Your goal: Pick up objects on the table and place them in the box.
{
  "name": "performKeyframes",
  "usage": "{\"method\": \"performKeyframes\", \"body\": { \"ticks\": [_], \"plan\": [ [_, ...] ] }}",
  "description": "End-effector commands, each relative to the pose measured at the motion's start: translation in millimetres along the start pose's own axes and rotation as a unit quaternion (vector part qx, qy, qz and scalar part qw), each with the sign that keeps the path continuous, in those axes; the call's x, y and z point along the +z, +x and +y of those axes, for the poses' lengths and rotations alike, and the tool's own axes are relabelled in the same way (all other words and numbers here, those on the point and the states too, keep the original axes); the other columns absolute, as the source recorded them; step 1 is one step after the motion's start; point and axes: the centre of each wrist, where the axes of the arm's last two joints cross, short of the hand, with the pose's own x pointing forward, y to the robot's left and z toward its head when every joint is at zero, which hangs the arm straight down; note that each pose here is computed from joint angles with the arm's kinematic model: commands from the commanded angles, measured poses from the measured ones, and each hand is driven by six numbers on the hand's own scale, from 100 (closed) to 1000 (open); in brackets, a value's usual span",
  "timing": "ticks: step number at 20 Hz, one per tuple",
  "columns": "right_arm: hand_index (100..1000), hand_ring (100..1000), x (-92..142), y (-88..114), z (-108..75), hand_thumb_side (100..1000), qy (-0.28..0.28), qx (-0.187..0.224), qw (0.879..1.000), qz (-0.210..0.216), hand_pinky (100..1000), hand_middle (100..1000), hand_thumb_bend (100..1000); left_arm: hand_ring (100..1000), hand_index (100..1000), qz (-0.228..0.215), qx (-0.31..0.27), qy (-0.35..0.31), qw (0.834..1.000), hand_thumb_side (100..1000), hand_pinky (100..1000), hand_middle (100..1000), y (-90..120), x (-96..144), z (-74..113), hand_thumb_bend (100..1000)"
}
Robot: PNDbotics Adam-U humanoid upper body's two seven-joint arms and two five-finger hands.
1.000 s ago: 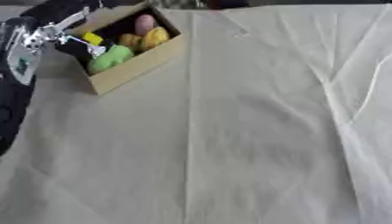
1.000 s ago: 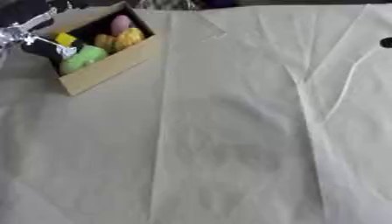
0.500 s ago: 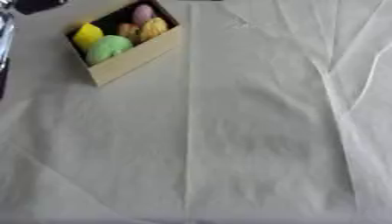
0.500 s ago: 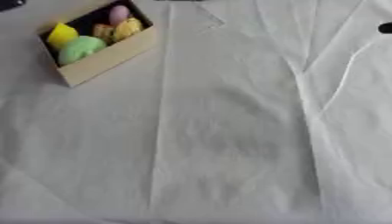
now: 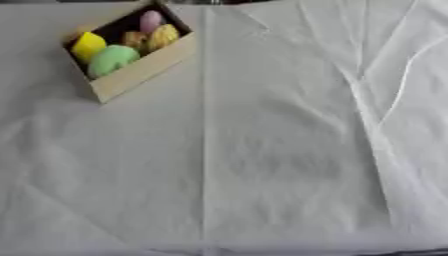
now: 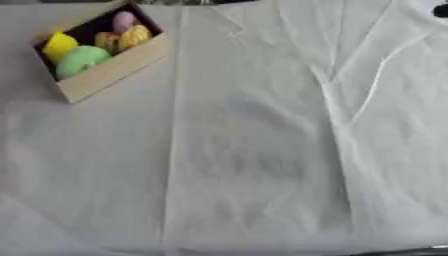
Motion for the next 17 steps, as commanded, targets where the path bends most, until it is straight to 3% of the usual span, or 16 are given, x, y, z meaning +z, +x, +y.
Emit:
{"method": "performKeyframes", "body": {
  "ticks": [1,8,17],
  "plan": [
    [856,769,-6,7,-7.9,583,0.006,0.012,1.0,-0.027,1000,767,100,777,884,-0.036,0.005,0.033,0.999,587,721,747,25,-2,15.5,100],
    [856,772,2,7,-8.8,581,-0.007,0.015,0.999,-0.042,990,768,100,769,880,-0.006,-0.012,0.06,0.998,593,716,740,30,34,26.9,100],
    [856,770,11,4,-4.0,582,-0.013,0.016,0.999,-0.044,987,766,100,768,880,0.004,-0.011,0.067,0.998,595,715,739,29,48,26.7,100]
  ]
}}
